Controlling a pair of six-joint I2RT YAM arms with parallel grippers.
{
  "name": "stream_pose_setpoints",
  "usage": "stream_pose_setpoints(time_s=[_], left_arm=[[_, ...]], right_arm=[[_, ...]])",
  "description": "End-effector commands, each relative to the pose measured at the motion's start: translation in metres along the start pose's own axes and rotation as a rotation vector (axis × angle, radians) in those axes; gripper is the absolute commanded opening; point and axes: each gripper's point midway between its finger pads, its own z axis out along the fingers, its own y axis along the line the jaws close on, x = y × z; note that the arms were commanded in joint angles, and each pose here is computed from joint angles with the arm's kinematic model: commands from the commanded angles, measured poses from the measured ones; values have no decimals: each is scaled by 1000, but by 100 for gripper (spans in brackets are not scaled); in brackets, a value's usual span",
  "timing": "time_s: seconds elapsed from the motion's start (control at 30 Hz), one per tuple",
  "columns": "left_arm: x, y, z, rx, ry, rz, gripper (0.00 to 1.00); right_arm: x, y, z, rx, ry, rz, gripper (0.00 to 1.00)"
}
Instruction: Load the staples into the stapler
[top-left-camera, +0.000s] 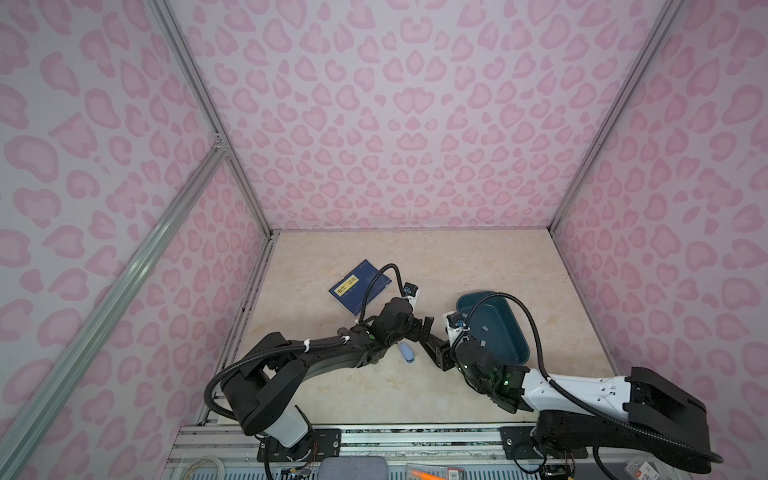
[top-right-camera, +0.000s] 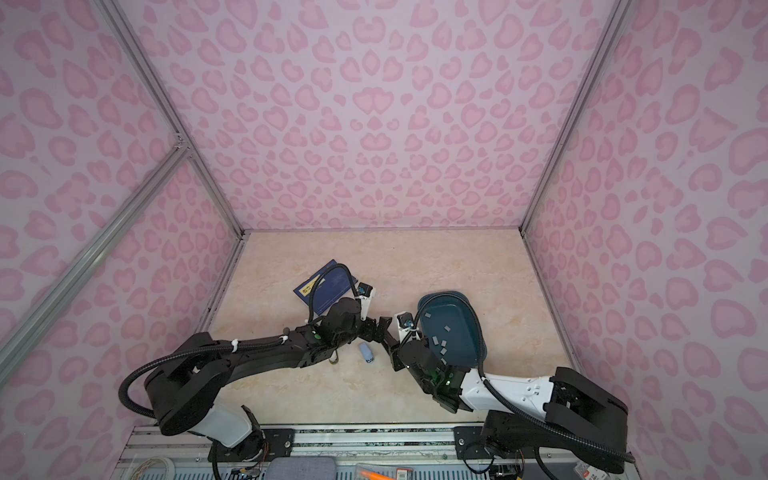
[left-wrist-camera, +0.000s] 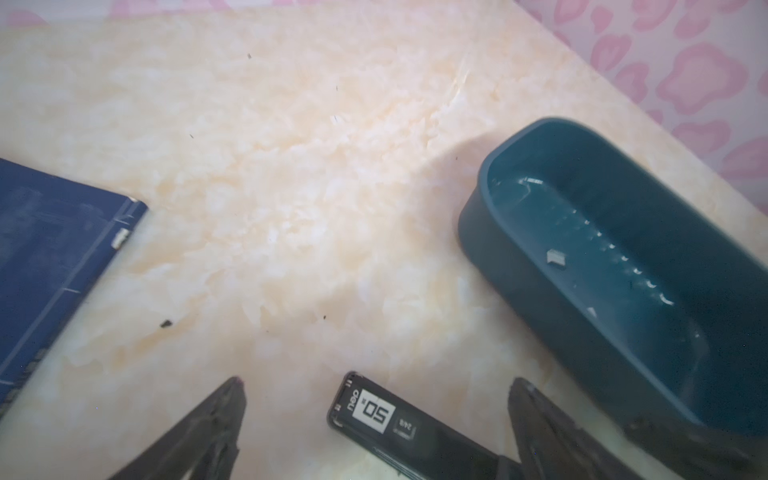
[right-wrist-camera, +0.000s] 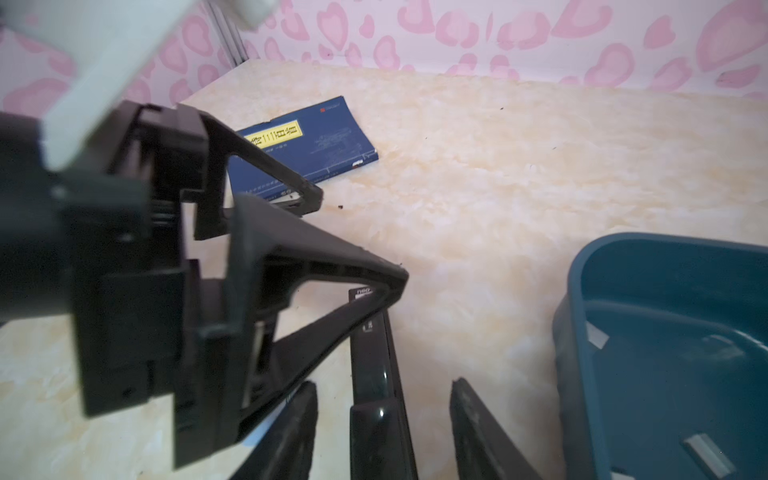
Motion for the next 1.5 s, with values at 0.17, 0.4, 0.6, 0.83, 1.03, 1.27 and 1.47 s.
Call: stream_pose_setpoints(time_s=[0.17,0.4,0.6,0.83,1.03,1.27,1.47], left_arm=[[-74,69,-117,-307,-361,-136,100],[-63,141,-184,-704,-428,-76,96],[-35,166,-221,-716,-503,-196,96],[0,202,-286,-807,-752,-281,96],[23,207,-271,-821,-731,-207,96],[22,225,-249,-893,-643,-162,96],[34,265,-226,-949,-542,-259,96]], right_arm=[[-66,-83,-35,489,14,151,97],[-145,-100,-64,491,-239,109,97],[-125,-217,-94,795,-314,156,97],[4,-326,-125,866,-176,754,95],[38,-324,-92,780,40,835,86],[66,-300,-55,596,204,926,75],[74,-282,-32,460,225,1005,72]])
